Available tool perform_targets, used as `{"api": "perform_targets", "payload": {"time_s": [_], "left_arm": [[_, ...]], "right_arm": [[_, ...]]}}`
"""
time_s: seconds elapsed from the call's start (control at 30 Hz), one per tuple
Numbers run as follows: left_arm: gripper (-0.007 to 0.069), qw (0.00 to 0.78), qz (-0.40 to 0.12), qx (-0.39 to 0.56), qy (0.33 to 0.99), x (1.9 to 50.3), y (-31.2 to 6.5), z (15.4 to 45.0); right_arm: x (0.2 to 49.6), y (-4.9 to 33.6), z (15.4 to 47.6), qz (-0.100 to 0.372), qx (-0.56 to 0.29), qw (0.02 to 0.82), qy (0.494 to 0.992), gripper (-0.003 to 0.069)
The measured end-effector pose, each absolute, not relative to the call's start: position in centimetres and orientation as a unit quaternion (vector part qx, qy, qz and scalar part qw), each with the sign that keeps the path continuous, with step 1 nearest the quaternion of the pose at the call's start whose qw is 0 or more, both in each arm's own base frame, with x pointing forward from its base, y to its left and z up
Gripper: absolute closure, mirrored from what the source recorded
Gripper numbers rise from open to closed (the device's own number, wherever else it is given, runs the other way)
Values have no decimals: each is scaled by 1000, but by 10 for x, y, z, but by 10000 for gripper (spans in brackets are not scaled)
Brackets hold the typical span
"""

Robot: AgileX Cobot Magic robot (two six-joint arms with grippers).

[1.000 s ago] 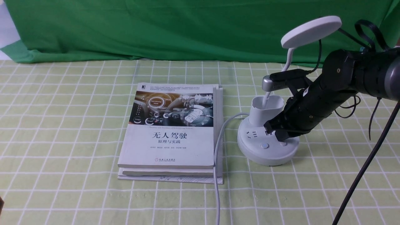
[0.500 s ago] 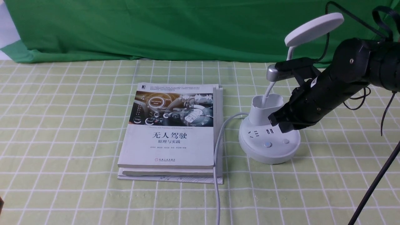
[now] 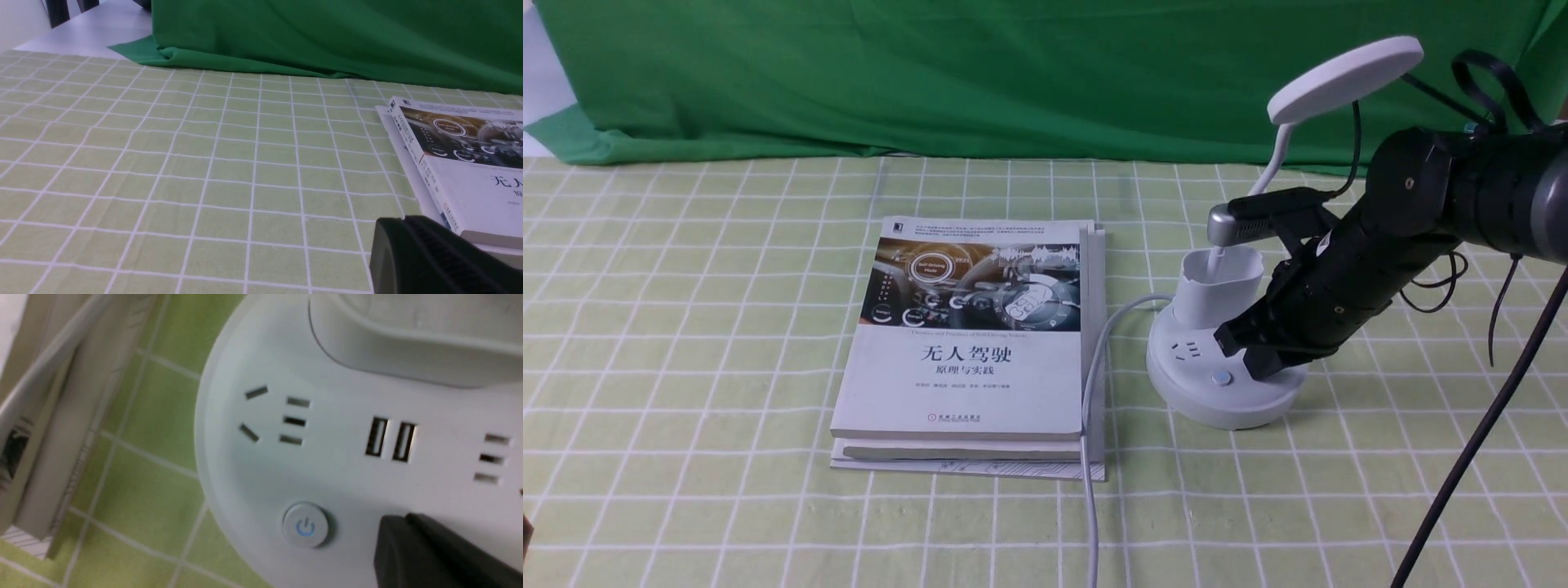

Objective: Turn on the table lamp on the green coffee tablecloth with your hand.

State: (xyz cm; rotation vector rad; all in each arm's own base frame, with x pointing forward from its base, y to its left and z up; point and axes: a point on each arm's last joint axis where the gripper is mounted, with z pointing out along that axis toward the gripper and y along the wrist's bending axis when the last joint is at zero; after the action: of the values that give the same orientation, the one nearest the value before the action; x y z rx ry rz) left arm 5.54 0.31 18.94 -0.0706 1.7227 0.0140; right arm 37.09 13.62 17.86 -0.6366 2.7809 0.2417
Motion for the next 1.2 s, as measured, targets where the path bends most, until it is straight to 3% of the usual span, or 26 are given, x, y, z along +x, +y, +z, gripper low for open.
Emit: {"api": "perform_targets", "payload": {"time_s": [0.4,0.63,0.93,1.2], "left_arm": [[622,651,6,-31,759,55,3,189],[622,651,6,-31,759,55,3,189],[622,651,6,-31,759,55,3,189],[622,651,6,-31,759,55,3,189]], "right_arm": [[366,135,199,85,-223,160,958,628],[346,128,191,81,-222,141,961,628],[291,109,227,84,-215,187,955,628],[205,81,269,98,-197,269,938,627]]}}
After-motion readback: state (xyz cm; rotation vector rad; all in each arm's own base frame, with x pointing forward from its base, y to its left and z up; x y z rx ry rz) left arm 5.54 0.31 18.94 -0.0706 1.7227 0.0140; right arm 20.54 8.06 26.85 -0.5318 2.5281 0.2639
